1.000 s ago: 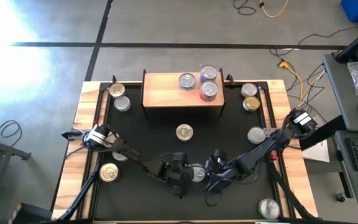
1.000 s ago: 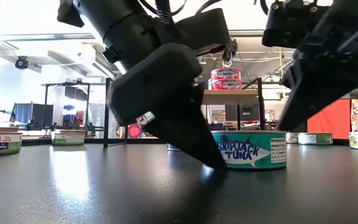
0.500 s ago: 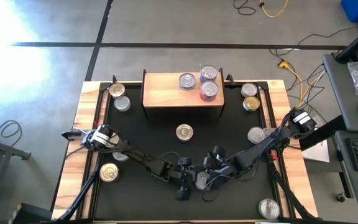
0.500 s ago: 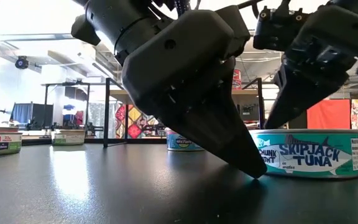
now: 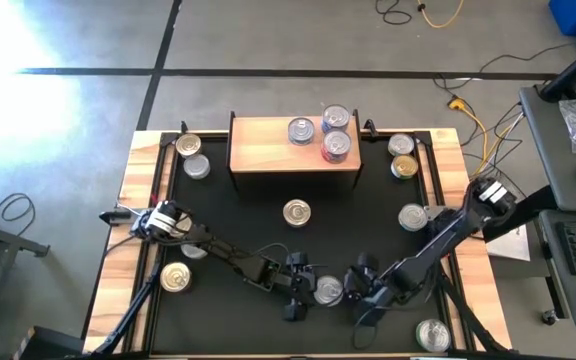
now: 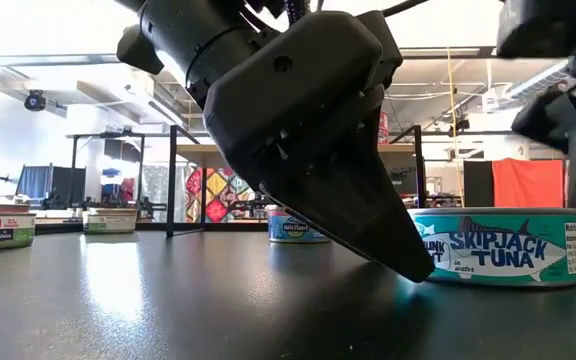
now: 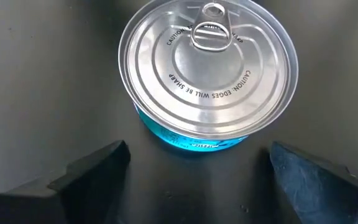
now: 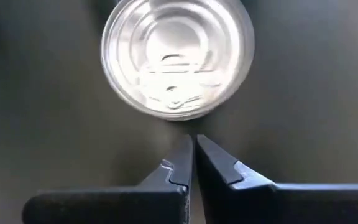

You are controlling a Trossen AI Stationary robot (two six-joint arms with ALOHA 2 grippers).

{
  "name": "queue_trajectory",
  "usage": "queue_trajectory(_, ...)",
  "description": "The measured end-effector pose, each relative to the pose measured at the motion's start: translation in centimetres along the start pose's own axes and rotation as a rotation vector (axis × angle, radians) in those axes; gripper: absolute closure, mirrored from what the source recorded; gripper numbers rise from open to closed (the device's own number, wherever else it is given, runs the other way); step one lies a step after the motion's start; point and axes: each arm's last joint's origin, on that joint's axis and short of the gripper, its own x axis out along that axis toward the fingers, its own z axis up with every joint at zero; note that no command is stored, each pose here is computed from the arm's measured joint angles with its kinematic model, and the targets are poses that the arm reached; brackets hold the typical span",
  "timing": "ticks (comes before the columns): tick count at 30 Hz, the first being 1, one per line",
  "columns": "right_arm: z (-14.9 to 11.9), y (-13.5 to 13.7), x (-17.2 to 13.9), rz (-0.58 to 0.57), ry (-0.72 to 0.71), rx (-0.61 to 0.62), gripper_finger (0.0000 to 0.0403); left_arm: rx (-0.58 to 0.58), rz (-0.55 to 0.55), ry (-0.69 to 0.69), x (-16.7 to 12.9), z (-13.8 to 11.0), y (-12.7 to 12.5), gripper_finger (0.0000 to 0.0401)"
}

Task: Stack canned seafood by type on shelf
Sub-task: Stack the green blue tuna can on top of the other green blue tuna can on the shelf

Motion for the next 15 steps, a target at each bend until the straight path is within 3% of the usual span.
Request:
queue_trajectory(3, -0.2, 0.5, 1.5, 0.010, -0.016, -0.031, 0.0390, 0.005, 0.002, -0.004, 0.0, 0.0, -0.1, 0.0014)
queue_trajectory(7, 0.2, 0.0, 3.0, -0.077, -0.049, -0.068, 0.0390, 0.026, 0.035, -0.019, 0.1, -0.1, -0.2, 0.0014)
queue_trajectory(15, 1.2, -0.9, 3.5, -0.118, -0.069, -0.070, 0.0390, 0.086, 0.047, -0.057, 0.1, 0.2, -0.2, 0.0014)
